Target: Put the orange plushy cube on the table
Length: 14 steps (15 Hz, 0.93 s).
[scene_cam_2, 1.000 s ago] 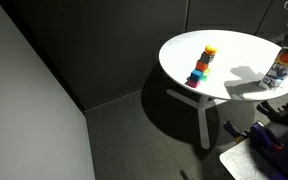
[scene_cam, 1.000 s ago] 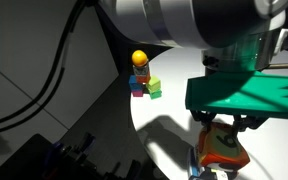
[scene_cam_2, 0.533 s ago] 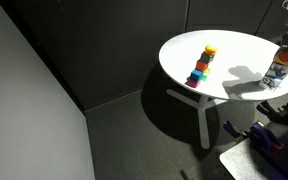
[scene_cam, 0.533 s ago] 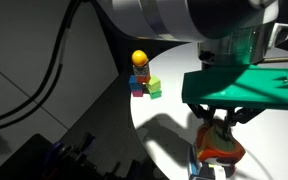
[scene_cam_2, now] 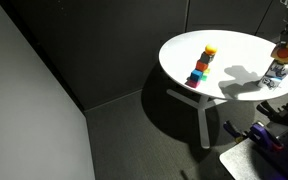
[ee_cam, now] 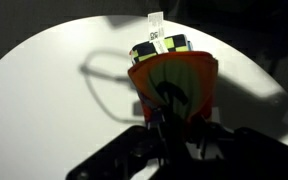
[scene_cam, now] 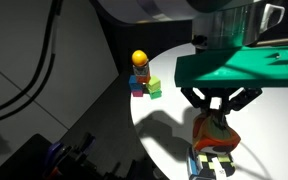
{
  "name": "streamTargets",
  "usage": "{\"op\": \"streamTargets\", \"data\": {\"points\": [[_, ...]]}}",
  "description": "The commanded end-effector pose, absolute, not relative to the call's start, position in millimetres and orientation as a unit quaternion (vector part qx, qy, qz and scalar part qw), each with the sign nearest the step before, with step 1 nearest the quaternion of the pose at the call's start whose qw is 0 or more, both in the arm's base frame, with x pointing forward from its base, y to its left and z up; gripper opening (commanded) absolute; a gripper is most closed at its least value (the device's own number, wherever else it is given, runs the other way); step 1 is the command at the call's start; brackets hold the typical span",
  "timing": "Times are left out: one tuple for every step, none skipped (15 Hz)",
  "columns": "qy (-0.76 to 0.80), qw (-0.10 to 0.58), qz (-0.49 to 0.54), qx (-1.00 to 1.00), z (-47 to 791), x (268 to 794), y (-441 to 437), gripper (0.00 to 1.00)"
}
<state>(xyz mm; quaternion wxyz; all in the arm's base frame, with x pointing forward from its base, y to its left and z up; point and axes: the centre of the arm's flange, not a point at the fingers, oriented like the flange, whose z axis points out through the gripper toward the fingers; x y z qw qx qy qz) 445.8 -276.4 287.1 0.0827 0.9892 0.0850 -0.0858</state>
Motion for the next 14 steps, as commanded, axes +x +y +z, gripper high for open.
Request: {"op": "streamTargets", "data": {"points": [[0.089,0.082,-0.072,0.99,304.4,455.8,-269.7,0.1],[0.09,0.079,-0.068,0.99,304.1,461.4,-267.8,0.1],[0.09,0.077,-0.063,0.991,304.1,466.1,-265.6,0.09],[0.091,0.075,-0.059,0.991,303.1,471.4,-263.2,0.1],[0.092,0.073,-0.057,0.991,302.2,476.7,-260.0,0.1],[0.093,0.071,-0.055,0.992,301.6,481.6,-256.6,0.11],[0.094,0.071,-0.052,0.992,301.4,486.7,-253.3,0.11],[0.096,0.069,-0.049,0.992,301.8,491.6,-250.2,0.11],[0.098,0.068,-0.047,0.992,302.1,496.8,-247.1,0.1],[0.098,0.068,-0.045,0.992,301.8,502.3,-244.5,0.1],[0.1,0.069,-0.044,0.992,301.1,508.1,-242.0,0.1],[0.102,0.069,-0.042,0.992,300.5,514.1,-240.0,0.1],[0.104,0.07,-0.041,0.991,299.6,519.9,-238.2,0.1],[0.105,0.072,-0.042,0.991,297.9,527.6,-236.2,0.1]]}}
